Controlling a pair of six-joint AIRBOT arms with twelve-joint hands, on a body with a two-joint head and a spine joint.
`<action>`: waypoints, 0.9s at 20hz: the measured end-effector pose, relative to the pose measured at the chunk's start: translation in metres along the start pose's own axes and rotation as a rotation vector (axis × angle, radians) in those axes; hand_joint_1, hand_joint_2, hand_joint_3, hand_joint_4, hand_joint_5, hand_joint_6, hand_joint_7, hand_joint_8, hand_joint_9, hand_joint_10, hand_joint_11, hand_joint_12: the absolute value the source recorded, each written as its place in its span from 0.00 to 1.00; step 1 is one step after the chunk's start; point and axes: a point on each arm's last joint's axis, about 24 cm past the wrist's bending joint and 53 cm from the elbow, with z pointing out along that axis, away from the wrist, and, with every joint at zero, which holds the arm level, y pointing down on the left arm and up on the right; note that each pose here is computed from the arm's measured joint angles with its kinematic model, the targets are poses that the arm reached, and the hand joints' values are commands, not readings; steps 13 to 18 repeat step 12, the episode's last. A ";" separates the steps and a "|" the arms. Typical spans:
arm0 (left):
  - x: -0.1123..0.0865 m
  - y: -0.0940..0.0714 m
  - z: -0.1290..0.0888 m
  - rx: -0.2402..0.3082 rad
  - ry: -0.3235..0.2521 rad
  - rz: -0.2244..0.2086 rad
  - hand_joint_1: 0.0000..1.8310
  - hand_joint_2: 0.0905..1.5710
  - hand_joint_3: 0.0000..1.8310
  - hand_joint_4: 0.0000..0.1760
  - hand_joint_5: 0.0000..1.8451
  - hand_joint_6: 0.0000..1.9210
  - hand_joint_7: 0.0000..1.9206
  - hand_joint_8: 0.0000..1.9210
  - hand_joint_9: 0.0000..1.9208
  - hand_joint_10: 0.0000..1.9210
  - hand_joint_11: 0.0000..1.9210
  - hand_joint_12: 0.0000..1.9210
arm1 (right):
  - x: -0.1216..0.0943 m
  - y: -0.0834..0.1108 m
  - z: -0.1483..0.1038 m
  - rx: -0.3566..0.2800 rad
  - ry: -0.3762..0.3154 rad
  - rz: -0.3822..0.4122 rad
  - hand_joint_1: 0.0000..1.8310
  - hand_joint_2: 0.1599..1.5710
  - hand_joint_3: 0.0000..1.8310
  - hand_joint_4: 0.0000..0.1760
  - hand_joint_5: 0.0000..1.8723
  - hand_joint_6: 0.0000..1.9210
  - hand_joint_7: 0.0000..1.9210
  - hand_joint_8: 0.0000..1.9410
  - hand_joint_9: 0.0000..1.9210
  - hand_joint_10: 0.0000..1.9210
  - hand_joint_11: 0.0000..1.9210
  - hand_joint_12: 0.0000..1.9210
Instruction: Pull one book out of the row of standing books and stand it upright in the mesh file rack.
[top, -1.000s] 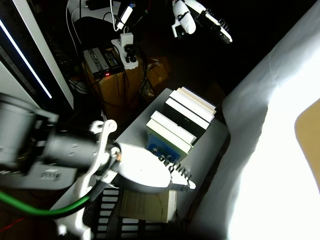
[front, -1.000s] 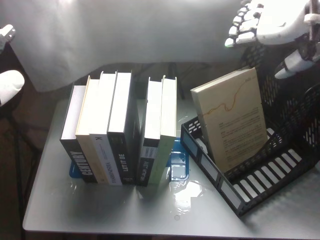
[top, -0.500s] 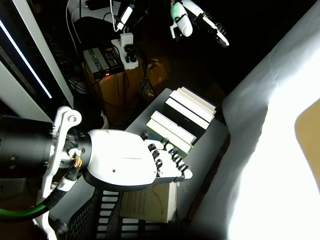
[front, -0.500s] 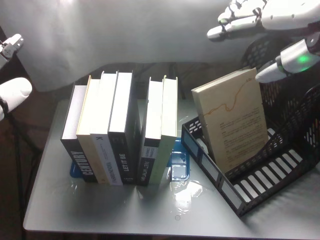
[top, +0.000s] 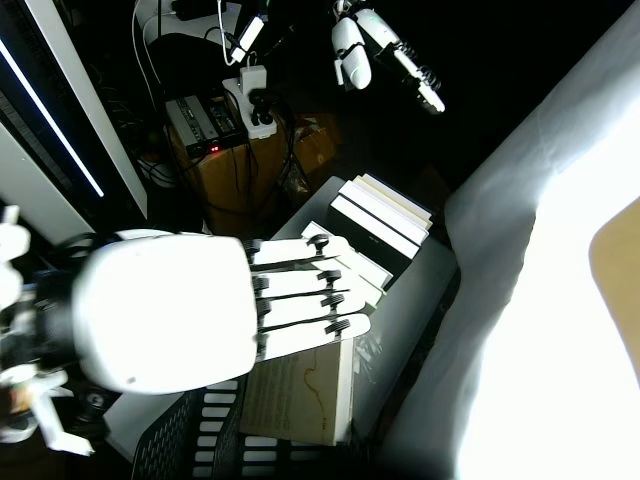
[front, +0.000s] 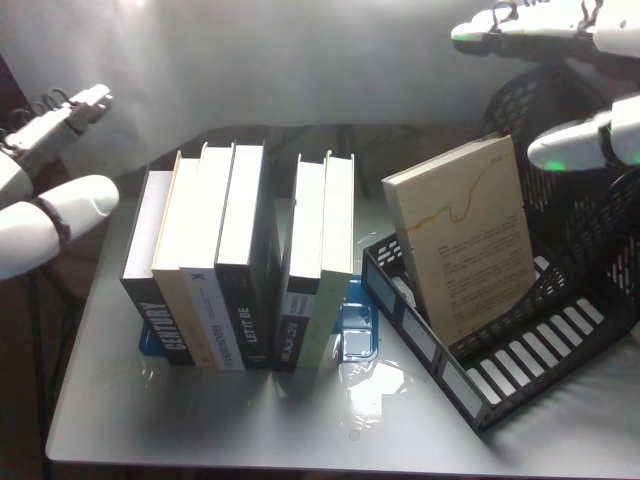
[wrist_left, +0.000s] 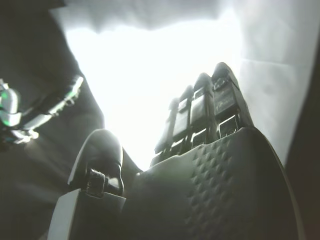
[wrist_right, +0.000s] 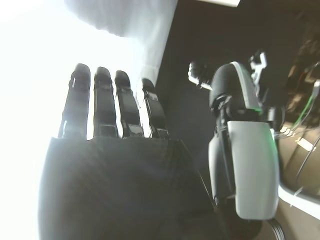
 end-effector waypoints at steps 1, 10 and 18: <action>0.005 -0.001 0.000 0.004 0.014 0.000 0.08 0.94 0.00 0.00 0.00 0.00 0.00 0.00 0.00 0.00 0.00 0.00 | 0.003 0.004 -0.004 -0.020 -0.008 0.018 0.23 0.72 0.00 0.34 0.00 0.00 0.00 0.00 0.05 0.01 0.00 0.34; 0.030 -0.020 0.004 0.063 0.088 -0.005 0.04 0.90 0.00 0.07 0.00 0.00 0.00 0.00 0.00 0.00 0.00 0.00 | 0.017 0.034 -0.026 -0.157 -0.062 0.112 0.25 0.84 0.00 0.10 0.00 0.00 0.00 0.00 0.08 0.01 0.00 0.36; 0.034 -0.025 0.005 0.081 0.104 0.000 0.05 0.90 0.00 0.20 0.00 0.00 0.00 0.00 0.00 0.00 0.00 0.00 | 0.021 0.042 -0.027 -0.186 -0.065 0.122 0.25 0.83 0.00 0.15 0.00 0.00 0.00 0.00 0.08 0.01 0.00 0.36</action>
